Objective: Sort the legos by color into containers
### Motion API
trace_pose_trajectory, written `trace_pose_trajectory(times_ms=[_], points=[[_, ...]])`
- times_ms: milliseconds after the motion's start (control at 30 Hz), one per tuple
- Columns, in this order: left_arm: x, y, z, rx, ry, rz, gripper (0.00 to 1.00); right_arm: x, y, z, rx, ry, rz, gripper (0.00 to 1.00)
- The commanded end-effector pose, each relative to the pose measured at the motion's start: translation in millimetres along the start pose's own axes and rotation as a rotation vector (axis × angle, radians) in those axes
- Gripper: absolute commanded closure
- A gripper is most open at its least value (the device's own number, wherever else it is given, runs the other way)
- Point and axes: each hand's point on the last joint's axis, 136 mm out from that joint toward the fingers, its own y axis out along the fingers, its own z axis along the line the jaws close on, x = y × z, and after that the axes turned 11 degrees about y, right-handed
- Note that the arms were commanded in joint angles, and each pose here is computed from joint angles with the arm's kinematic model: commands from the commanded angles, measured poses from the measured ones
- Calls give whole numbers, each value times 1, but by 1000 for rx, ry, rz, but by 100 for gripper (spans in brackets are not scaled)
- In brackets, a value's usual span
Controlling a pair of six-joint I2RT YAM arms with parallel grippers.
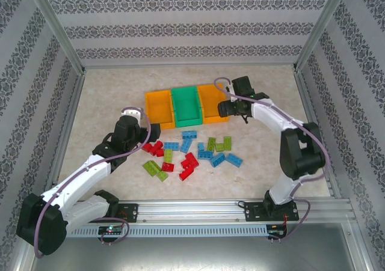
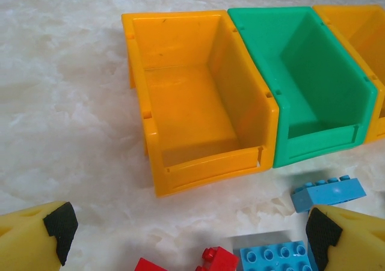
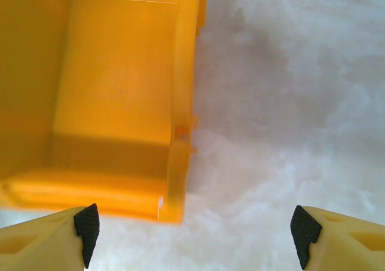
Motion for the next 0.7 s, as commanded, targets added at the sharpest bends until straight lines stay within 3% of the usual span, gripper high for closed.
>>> trace_pose_trajectory(times_ms=[0, 100, 333, 667], points=[[-6, -2, -1, 4, -9, 19, 1, -31, -23, 8, 52, -36, 70, 13], [-4, -1, -4, -11, -9, 16, 1, -73, -30, 20, 82, -57, 197, 12], [-2, -1, -10, -44, -9, 25, 1, -148, -43, 14, -123, -103, 339, 11], [1, -7, -19, -96, -16, 14, 1, -200, -54, 9, -165, -32, 424, 13]])
